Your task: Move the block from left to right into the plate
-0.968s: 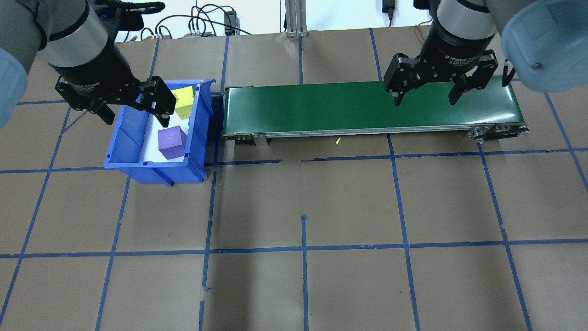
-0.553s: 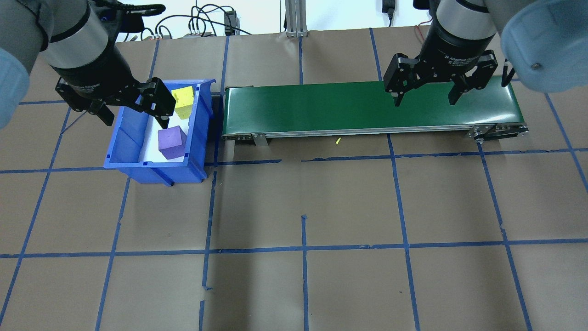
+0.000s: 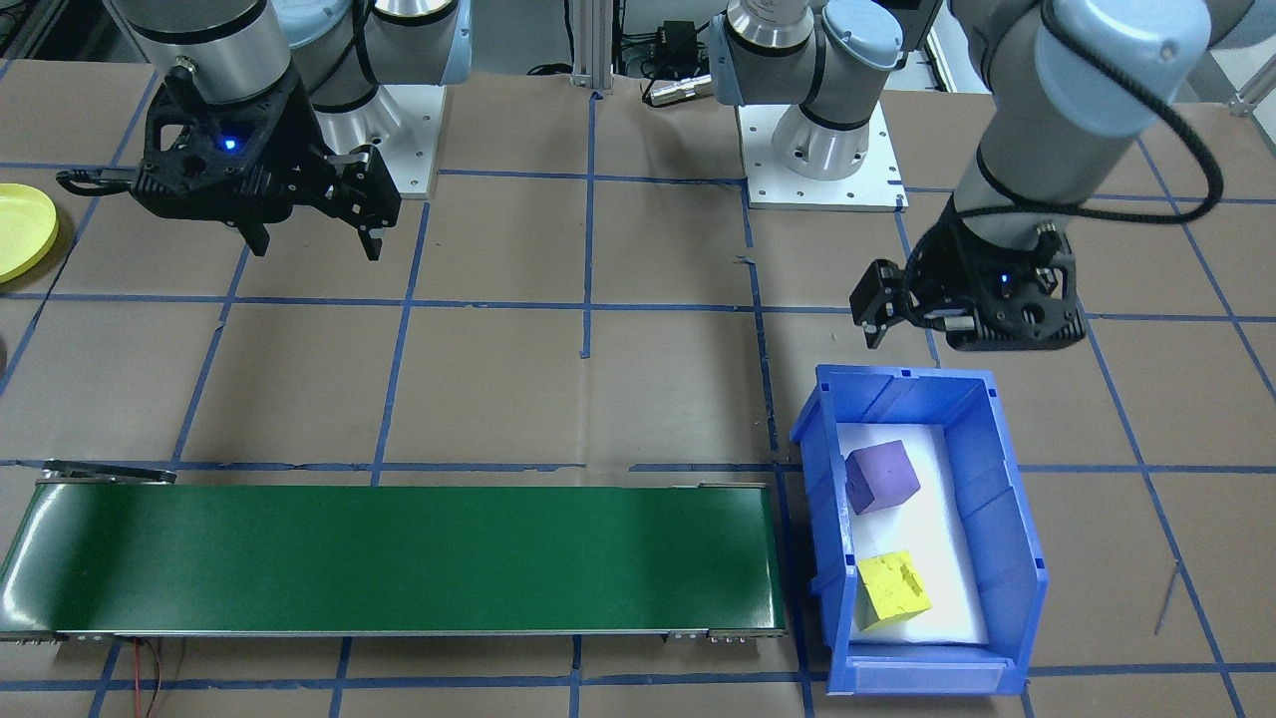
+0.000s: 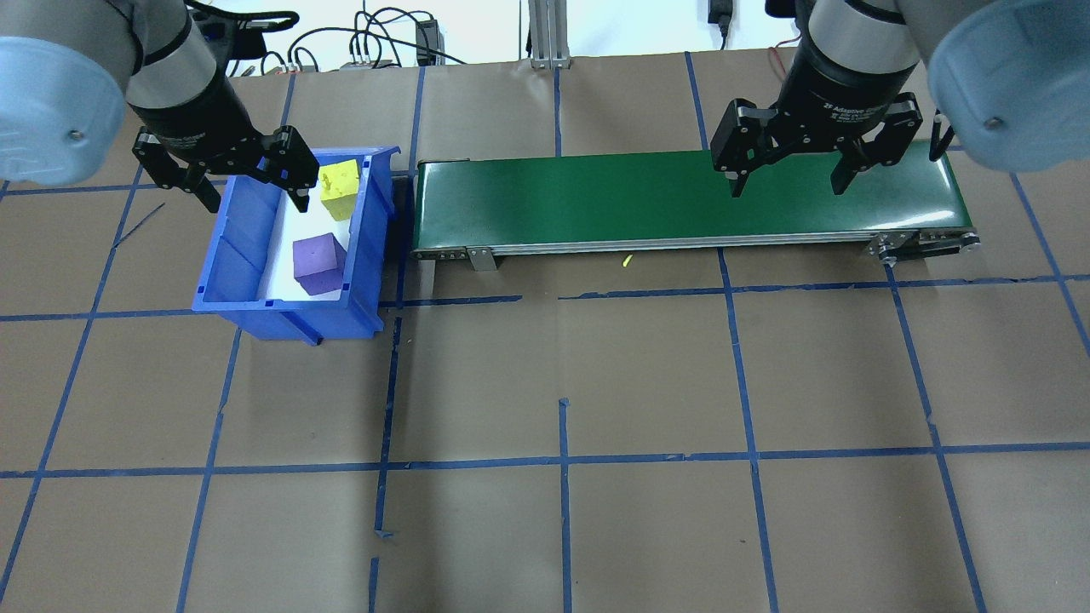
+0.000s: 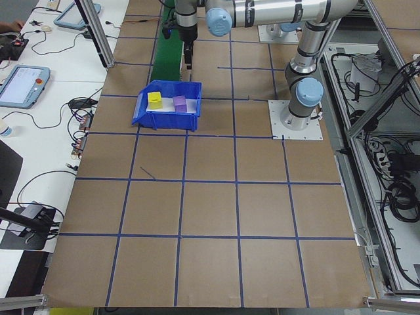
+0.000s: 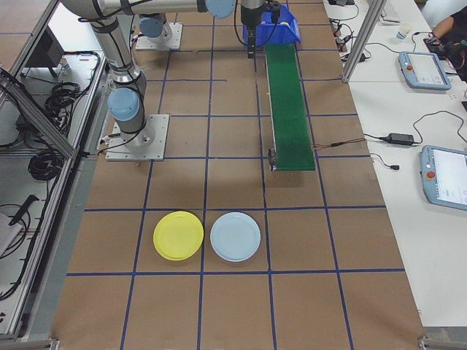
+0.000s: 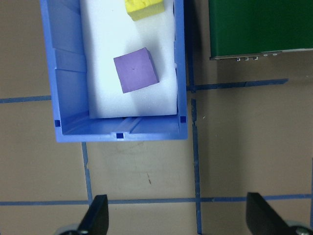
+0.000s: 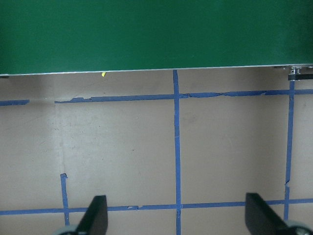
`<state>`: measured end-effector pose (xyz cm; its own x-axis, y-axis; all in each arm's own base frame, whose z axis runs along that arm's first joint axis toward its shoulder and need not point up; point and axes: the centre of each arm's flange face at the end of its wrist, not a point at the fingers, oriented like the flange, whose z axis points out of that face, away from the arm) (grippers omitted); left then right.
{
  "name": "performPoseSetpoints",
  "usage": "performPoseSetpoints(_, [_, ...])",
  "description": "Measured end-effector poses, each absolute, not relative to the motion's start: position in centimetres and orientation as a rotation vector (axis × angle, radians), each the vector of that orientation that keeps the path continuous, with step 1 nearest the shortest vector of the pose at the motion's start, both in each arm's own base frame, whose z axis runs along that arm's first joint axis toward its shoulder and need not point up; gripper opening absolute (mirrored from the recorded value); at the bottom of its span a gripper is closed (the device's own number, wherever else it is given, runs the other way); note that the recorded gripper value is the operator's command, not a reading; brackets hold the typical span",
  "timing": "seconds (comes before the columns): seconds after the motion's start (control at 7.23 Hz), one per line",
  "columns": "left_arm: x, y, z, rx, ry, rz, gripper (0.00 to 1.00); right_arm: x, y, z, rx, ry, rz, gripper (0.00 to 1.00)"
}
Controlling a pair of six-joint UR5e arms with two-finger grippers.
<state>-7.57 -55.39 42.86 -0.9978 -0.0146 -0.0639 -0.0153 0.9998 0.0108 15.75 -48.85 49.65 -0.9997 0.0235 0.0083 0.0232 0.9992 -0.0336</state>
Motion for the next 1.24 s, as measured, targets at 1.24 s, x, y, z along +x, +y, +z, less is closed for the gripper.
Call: performPoseSetpoints(1.24, [-2.6, -60.7, 26.8, -0.379, 3.128, 0.100, 1.00, 15.6, -48.9, 49.6, -0.039, -3.132, 0.048, 1.00])
